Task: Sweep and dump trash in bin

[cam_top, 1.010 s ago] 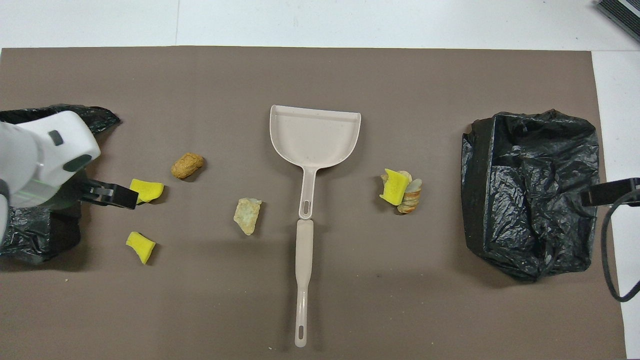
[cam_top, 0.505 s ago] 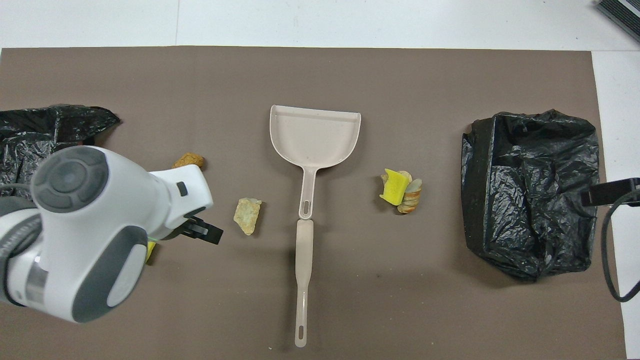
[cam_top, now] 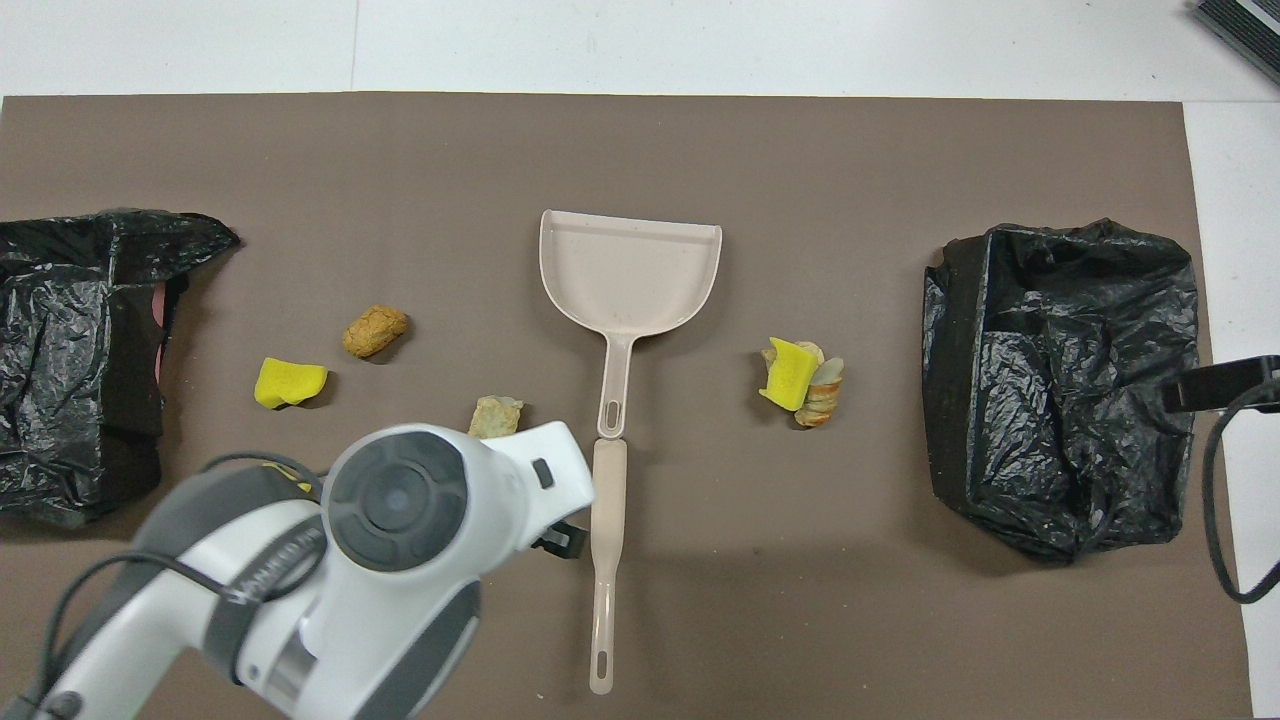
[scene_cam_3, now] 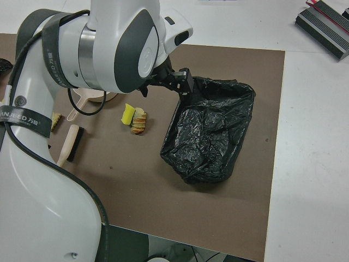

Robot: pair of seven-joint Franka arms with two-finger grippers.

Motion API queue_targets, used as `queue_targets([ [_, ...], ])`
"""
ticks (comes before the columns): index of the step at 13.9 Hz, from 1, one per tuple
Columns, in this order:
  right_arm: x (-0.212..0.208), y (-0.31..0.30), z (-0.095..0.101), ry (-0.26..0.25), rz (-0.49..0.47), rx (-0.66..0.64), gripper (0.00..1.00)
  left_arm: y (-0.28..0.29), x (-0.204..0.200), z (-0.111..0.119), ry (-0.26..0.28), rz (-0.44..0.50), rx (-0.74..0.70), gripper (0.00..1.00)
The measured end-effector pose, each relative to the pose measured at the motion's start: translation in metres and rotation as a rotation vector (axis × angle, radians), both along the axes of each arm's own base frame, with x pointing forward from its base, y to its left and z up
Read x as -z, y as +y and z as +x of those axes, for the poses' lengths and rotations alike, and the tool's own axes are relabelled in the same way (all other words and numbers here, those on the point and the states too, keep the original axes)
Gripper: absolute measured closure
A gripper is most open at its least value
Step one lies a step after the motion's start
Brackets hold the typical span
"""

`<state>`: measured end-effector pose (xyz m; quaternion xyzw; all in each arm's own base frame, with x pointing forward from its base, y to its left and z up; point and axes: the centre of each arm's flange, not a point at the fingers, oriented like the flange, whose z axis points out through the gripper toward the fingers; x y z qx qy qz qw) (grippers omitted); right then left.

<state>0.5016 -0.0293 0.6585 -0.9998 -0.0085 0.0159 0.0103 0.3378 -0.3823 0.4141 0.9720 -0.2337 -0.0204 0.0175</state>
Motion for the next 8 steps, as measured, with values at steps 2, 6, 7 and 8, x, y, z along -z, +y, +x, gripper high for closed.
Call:
queue_targets([
  [2, 0.001, 0.011, 0.001, -0.002, -0.002, -0.020, 0.00, -0.016, 0.025, -0.021, 0.012, 0.017, 0.031, 0.00],
  [6, 0.038, 0.067, 0.022, -0.031, -0.002, -0.059, 0.00, -0.015, 0.064, -0.035, 0.019, 0.032, 0.045, 0.00],
  [7, 0.052, 0.085, 0.030, -0.031, 0.000, -0.056, 0.00, -0.011, 0.070, -0.037, 0.022, 0.037, 0.043, 0.00],
  [8, 0.064, 0.100, 0.037, -0.028, 0.005, -0.055, 0.00, -0.009, 0.074, -0.038, 0.026, 0.041, 0.041, 0.00],
])
